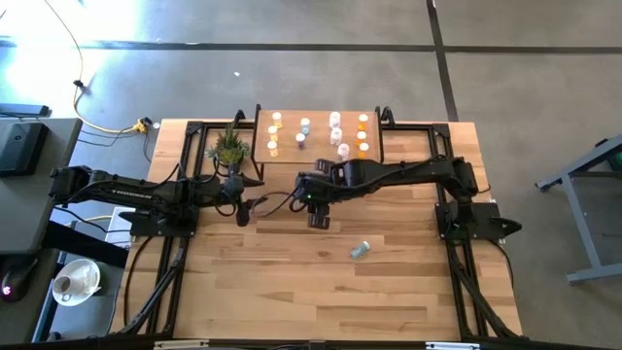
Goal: Pick and place medicine bottles onto shelf by color
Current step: Put the blue pill bottle on the shelf
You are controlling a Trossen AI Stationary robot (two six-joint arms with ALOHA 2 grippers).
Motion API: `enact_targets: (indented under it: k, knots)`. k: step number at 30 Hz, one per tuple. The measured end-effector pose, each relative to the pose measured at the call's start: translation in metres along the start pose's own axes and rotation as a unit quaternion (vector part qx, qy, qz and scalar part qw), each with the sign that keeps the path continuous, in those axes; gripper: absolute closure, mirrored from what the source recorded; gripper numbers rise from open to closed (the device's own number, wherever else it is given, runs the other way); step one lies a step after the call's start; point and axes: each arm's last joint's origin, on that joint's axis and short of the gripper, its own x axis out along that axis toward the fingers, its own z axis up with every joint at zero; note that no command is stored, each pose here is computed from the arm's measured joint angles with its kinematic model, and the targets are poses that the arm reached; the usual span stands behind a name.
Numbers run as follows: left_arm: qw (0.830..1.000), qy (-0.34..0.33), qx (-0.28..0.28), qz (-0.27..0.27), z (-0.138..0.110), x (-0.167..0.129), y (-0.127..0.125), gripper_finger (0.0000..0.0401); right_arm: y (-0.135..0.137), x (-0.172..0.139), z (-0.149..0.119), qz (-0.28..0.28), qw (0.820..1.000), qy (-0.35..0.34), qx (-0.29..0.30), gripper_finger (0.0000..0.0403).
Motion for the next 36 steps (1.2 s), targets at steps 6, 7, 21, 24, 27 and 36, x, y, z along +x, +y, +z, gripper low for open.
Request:
enact_targets:
  k: [6, 7, 21, 24, 27, 36]
  knots:
    - [1.000, 0.001, -0.018, -0.008, 0.000, 0.000, 0.000, 0.0172, 0.013, 0.010, -0.010, 0.003, 1.000, 0.025, -0.005, 0.0235]
    - [1.000, 0.001, -0.018, -0.013, 0.000, 0.000, -0.001, 0.0172, 0.014, 0.013, -0.013, 0.003, 0.999, 0.032, -0.004, 0.0235]
    - [1.000, 0.001, -0.017, -0.023, 0.000, 0.000, -0.001, 0.0172, 0.035, 0.043, -0.055, -0.008, 0.993, 0.115, 0.037, 0.0236]
    - [1.000, 0.001, -0.009, -0.022, 0.000, 0.000, -0.001, 0.0172, 0.037, 0.039, -0.066, -0.009, 0.992, 0.118, 0.049, 0.0236]
    - [1.000, 0.001, -0.009, -0.022, 0.000, 0.000, -0.001, 0.0172, 0.037, 0.030, -0.078, -0.006, 0.992, 0.104, 0.065, 0.0236]
    - [1.000, 0.000, -0.009, -0.021, 0.000, 0.000, -0.001, 0.0172, 0.025, 0.000, -0.123, 0.002, 0.984, 0.058, 0.167, 0.0236]
